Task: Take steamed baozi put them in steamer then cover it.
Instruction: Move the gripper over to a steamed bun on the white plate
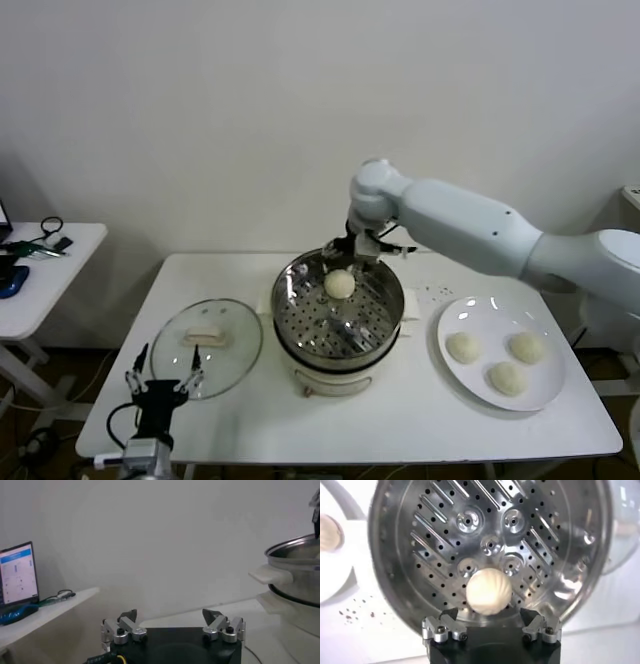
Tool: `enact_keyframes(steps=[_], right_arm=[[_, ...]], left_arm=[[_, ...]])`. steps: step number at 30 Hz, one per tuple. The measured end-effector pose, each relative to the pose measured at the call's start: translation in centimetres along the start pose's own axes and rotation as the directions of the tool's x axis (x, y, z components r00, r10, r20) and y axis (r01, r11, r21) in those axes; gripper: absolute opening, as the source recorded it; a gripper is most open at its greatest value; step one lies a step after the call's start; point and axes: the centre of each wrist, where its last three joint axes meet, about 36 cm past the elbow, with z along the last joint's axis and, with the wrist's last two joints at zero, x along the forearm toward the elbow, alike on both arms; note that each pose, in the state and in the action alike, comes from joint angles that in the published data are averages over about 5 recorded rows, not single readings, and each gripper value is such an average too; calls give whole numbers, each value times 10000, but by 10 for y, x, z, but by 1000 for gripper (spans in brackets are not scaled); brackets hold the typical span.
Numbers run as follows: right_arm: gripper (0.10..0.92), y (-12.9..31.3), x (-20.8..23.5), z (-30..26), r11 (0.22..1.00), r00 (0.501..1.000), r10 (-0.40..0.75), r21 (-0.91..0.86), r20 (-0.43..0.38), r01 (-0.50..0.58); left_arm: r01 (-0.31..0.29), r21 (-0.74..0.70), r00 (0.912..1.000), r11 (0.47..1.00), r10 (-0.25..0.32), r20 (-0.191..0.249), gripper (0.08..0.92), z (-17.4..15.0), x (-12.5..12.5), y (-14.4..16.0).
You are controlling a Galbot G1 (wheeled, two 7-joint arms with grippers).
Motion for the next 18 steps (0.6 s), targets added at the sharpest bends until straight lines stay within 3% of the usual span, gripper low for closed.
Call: enact_keyframes(steps=[7, 13, 18], right_arm=[[823, 75, 33, 24, 9291, 9999, 114, -3697, 116, -63], [823, 146, 40, 33, 7443, 9994, 21, -6675, 356, 222], [823, 196, 27, 29, 5815, 9965, -280, -8096, 789, 804]], left_arm=[[-41, -1, 10000, 10000, 41, 27, 823, -3, 4, 0], [-17, -103, 10000, 9999, 17, 22, 823, -5, 8, 0], [63, -90, 10000, 9999, -62, 62, 823, -8, 10, 1]])
